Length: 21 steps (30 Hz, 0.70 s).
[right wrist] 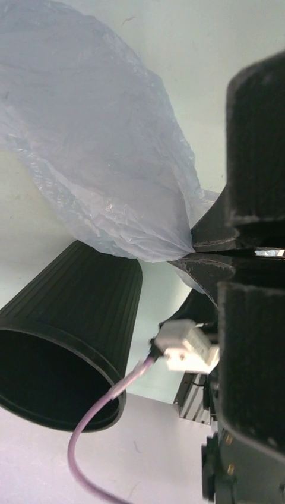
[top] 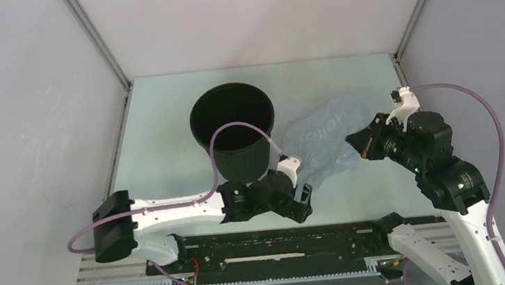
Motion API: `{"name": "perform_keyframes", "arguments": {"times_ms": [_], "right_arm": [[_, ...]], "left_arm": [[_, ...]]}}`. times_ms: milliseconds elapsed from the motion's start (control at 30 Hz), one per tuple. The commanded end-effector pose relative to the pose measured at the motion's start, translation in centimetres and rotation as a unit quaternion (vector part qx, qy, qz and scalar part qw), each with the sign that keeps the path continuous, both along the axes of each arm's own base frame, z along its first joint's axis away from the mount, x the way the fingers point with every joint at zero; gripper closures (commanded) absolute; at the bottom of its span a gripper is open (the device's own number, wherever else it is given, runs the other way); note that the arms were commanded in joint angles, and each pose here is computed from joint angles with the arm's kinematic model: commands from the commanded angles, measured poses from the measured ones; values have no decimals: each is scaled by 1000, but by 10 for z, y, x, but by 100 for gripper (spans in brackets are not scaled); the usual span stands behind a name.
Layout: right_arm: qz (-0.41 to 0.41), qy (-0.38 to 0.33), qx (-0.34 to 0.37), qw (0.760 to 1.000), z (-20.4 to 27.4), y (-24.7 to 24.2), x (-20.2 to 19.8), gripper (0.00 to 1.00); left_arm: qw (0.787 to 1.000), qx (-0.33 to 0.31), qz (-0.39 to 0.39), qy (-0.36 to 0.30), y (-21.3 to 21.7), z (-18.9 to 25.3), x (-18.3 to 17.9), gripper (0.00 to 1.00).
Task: Put the trash bags into the trash bin
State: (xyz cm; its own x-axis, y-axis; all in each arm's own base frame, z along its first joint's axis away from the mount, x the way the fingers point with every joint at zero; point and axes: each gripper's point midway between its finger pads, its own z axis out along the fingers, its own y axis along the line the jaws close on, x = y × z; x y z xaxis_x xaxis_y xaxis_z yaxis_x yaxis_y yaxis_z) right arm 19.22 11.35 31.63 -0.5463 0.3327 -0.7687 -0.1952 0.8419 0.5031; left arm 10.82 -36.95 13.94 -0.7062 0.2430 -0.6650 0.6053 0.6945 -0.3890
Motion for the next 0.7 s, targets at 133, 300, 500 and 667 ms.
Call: {"name": "perform_keyframes", "arguments": {"times_ms": [133, 300, 500, 667], "right_arm": [[-14, -45, 36, 998, 35, 2, 8, 100], [-22, -49, 36, 998, 36, 0, 10, 100], [-26, -49, 37, 998, 36, -1, 11, 100], [-24, -43, 34, 998, 33, -1, 11, 100]], "left_arm": [[999, 38, 28, -19, 6, -16, 9, 17], [997, 61, 32, -21, 19, -17, 11, 27], [996, 51, 60, -31, 42, -3, 15, 34], [996, 26, 71, -56, 43, 23, 24, 62]]}}
